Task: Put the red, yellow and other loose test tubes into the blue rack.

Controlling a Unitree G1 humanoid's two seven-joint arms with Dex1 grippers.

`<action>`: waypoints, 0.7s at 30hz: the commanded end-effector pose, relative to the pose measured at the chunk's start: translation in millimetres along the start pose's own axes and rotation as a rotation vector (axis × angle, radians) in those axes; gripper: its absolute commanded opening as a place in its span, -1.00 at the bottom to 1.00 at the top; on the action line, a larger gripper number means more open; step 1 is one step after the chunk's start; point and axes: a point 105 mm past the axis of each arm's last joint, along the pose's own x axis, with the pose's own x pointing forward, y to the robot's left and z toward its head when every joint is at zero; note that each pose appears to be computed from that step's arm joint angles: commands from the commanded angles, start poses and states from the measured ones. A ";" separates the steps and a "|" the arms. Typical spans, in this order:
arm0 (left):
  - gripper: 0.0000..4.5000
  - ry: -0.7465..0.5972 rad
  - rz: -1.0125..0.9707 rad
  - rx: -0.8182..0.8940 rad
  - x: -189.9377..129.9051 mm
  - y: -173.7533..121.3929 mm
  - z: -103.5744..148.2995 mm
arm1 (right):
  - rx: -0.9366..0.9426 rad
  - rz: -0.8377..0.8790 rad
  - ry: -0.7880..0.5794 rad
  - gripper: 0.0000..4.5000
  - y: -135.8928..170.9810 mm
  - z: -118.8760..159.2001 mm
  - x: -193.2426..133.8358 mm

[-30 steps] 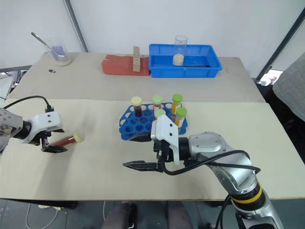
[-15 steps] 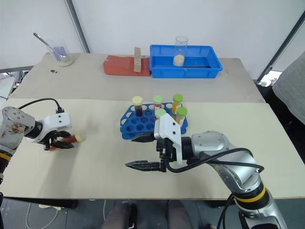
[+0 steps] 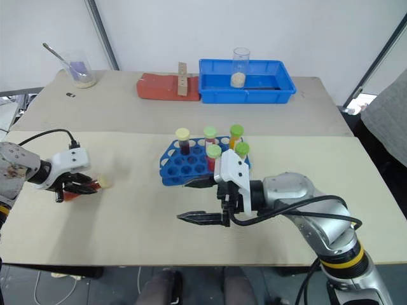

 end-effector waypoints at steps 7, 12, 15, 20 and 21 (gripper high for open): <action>-0.60 -0.579 0.096 -0.013 -34.3 -5.4 92.4 | -0.129 -0.065 0.052 0.69 -11.4 3.2 -31.0; -0.60 -0.931 0.045 -0.059 -32.3 -28.7 156.4 | -0.139 -0.136 0.110 0.69 -12.4 -4.4 -42.5; -0.60 -1.051 0.004 -0.099 -23.6 -44.4 178.4 | -0.155 -0.173 0.144 0.69 -9.6 -10.4 -46.4; -0.60 -1.137 -0.023 -0.103 -5.5 -61.5 199.7 | -0.135 -0.257 0.175 0.69 -8.2 -18.2 -50.9; -0.60 -1.148 -0.025 -0.109 -2.1 -62.6 202.3 | -0.131 -0.268 0.179 0.69 -7.0 -19.2 -51.6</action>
